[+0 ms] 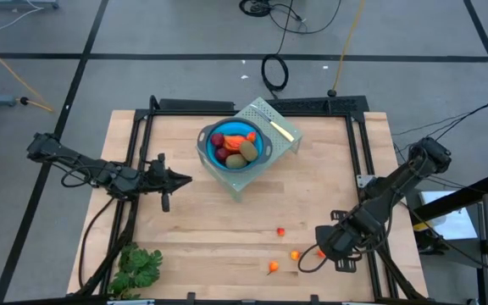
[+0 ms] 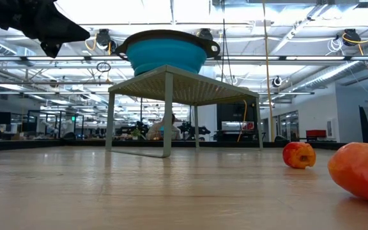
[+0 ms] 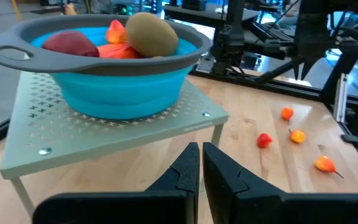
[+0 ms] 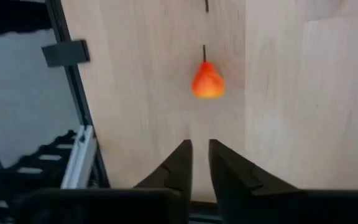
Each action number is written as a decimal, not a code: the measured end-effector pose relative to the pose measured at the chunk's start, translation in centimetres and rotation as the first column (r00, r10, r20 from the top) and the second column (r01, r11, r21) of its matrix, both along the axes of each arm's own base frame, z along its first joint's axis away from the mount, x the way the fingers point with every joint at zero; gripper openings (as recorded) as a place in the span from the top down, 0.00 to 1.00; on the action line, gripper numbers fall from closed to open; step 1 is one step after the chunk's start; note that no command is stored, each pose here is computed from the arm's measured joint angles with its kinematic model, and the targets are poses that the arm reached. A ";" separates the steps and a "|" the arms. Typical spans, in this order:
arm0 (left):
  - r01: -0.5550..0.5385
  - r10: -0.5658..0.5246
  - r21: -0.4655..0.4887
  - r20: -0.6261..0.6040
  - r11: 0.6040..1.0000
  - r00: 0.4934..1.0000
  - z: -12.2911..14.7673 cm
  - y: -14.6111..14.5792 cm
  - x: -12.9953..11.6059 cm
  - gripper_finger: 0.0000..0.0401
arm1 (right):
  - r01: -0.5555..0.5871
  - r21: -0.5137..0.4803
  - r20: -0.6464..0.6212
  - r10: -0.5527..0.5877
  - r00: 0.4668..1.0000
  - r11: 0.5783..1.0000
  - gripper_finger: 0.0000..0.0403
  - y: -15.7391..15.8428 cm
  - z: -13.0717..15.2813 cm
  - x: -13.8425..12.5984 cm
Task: Pick & Place Fruit
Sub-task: Put the peach into the collapsible colander on the shelf
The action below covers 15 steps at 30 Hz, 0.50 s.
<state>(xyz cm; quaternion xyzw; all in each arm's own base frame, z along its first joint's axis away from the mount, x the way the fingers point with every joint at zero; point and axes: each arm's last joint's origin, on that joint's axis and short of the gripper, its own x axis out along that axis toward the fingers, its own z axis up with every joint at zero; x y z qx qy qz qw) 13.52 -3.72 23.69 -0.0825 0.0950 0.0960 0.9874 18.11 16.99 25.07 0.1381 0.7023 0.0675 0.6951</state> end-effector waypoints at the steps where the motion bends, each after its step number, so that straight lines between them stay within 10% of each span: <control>1: 0.002 -0.002 0.000 0.000 1.000 1.000 0.0 0.0 0.0 0.95 | 0.017 0.001 -0.004 -0.017 1.000 1.000 0.86 -0.1 0.0 0.1; 15: 0.006 -0.006 0.003 -0.001 1.000 1.000 0.0 0.0 0.0 0.95 | 0.033 0.001 -0.009 -0.033 0.999 0.999 0.56 -0.2 0.0 0.2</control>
